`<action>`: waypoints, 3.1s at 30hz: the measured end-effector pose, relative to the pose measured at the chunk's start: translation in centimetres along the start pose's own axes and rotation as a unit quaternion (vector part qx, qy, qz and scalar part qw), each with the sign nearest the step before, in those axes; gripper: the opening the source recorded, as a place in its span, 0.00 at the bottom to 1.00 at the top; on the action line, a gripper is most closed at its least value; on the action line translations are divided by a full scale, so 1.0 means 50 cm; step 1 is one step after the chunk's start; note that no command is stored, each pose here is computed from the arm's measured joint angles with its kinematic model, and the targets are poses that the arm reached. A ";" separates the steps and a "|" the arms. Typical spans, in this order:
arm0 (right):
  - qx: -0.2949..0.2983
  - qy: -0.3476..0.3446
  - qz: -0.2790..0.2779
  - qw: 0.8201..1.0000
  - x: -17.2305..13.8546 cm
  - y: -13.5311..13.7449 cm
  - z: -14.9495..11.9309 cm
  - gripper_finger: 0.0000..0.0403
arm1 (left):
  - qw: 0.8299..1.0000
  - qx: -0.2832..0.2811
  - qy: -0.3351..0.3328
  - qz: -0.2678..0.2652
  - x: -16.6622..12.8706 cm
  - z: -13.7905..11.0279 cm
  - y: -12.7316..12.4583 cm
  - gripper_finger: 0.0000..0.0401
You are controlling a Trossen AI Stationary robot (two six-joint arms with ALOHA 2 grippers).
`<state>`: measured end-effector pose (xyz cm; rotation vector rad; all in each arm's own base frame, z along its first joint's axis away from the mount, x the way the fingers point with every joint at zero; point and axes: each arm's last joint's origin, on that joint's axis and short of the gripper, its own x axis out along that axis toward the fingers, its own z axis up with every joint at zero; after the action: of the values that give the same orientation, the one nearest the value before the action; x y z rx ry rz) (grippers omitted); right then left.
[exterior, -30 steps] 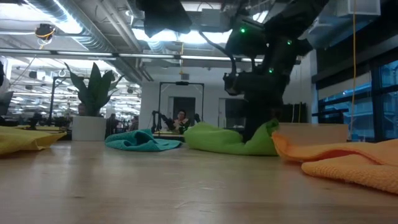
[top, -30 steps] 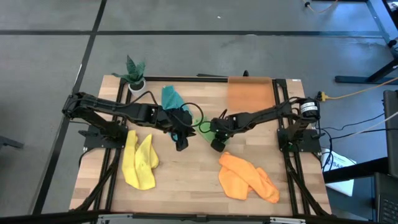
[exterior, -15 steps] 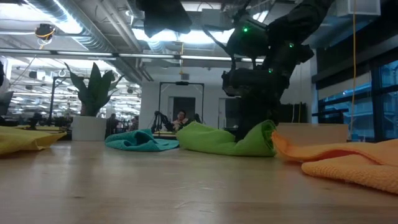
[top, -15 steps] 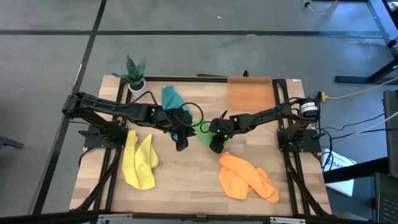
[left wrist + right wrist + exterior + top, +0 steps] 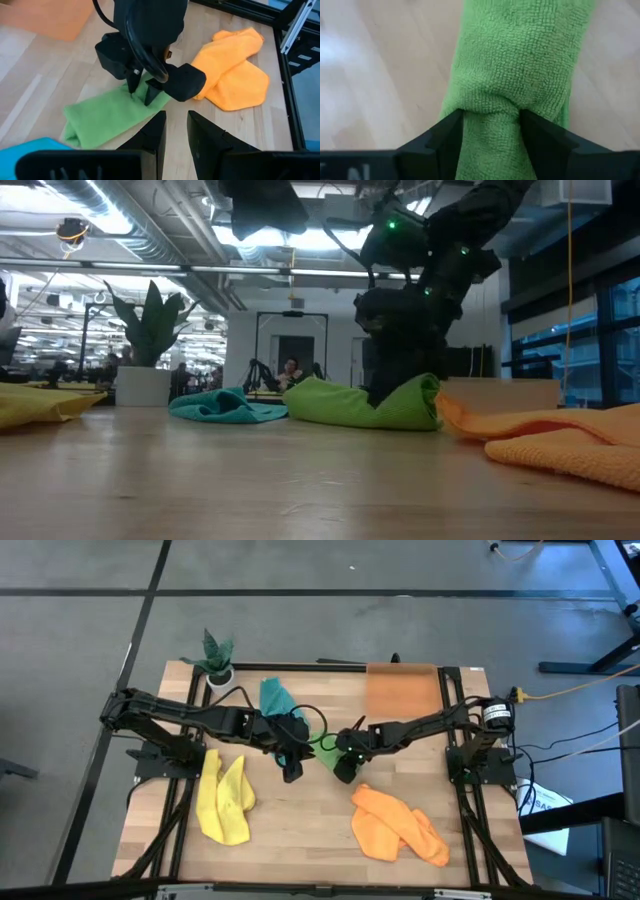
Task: Roll microfiber towels into tight, uniform cylinder then place into a basket
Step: Put the green towel into the bin
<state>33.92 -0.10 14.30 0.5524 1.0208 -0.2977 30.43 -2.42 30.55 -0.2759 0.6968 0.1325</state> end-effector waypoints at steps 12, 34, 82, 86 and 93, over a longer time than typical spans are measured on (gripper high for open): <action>-0.013 -0.020 -0.006 1.000 -0.021 0.021 0.035 0.44 | 1.000 0.000 0.000 0.000 0.000 0.000 0.000 0.17; -0.010 0.029 -0.026 0.999 0.061 0.000 0.007 0.33 | 1.000 -0.004 0.000 0.000 0.000 0.000 0.000 0.17; -0.031 0.026 -0.095 0.995 0.001 -0.020 0.012 0.03 | 1.000 0.000 0.002 -0.004 0.000 -0.001 -0.001 0.17; -0.028 0.032 -0.090 0.995 0.003 -0.025 0.014 0.03 | 1.000 0.000 0.002 -0.004 0.000 0.000 -0.001 0.17; 0.009 0.039 -0.074 0.996 0.003 -0.036 0.021 0.24 | 1.000 -0.001 0.002 -0.004 0.000 0.000 -0.001 0.17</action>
<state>33.90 -2.17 14.08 0.5097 1.1380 -0.4191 30.43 -2.45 30.53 -0.2804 0.6989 0.1249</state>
